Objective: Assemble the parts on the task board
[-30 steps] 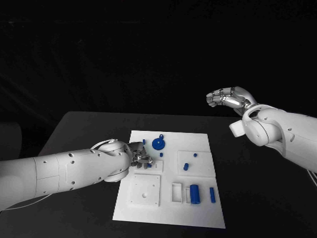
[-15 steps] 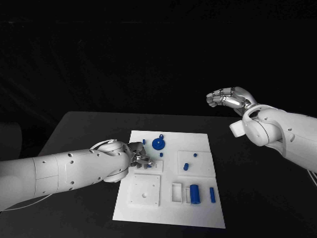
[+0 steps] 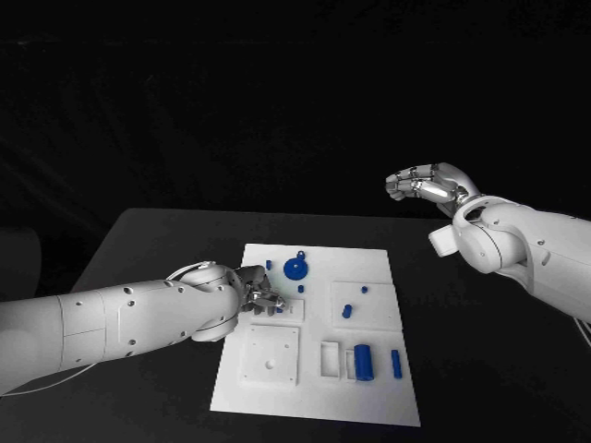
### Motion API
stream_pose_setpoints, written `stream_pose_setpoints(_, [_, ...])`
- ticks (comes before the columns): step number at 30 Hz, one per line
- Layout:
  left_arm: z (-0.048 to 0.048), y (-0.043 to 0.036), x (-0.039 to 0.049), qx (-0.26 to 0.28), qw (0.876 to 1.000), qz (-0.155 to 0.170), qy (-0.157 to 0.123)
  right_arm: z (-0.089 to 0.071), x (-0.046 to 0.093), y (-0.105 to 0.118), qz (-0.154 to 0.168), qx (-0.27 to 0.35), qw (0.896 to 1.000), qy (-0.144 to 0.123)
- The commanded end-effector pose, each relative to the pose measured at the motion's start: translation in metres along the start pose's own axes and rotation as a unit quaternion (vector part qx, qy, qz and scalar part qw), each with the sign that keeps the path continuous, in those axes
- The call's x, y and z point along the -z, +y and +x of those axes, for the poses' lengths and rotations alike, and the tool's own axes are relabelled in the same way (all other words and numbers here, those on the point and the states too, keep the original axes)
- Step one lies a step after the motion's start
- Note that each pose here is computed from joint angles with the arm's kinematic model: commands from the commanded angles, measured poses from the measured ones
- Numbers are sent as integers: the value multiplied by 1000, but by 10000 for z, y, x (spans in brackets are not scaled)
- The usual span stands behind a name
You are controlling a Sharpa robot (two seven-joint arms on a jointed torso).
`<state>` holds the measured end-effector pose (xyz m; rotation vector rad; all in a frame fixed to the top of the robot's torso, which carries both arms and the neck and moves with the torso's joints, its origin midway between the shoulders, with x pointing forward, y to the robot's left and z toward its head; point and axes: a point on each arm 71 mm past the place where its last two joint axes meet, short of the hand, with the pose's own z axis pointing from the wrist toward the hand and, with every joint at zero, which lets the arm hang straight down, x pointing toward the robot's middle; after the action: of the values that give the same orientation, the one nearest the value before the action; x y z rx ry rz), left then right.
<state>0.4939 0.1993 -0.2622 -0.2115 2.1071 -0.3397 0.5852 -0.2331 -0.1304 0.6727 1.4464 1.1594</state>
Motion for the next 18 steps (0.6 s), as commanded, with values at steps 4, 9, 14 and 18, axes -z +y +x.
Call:
stream_pose_setpoints(4, [-21,12,50,22,1000,2,7,-3,2,-3,-3,0,1000,4])
stream_pose_setpoints(9, [-128,-55,93,61,998,12,30,-23,3,-15,-2,0,1000,3])
stream_pose_setpoints(14, [-336,-137,132,108,993,27,39,-28,-1,-20,0,0,1000,2])
stream_pose_setpoints(18, [-512,-195,142,113,991,48,46,-35,-1,-25,1,1,1000,1])
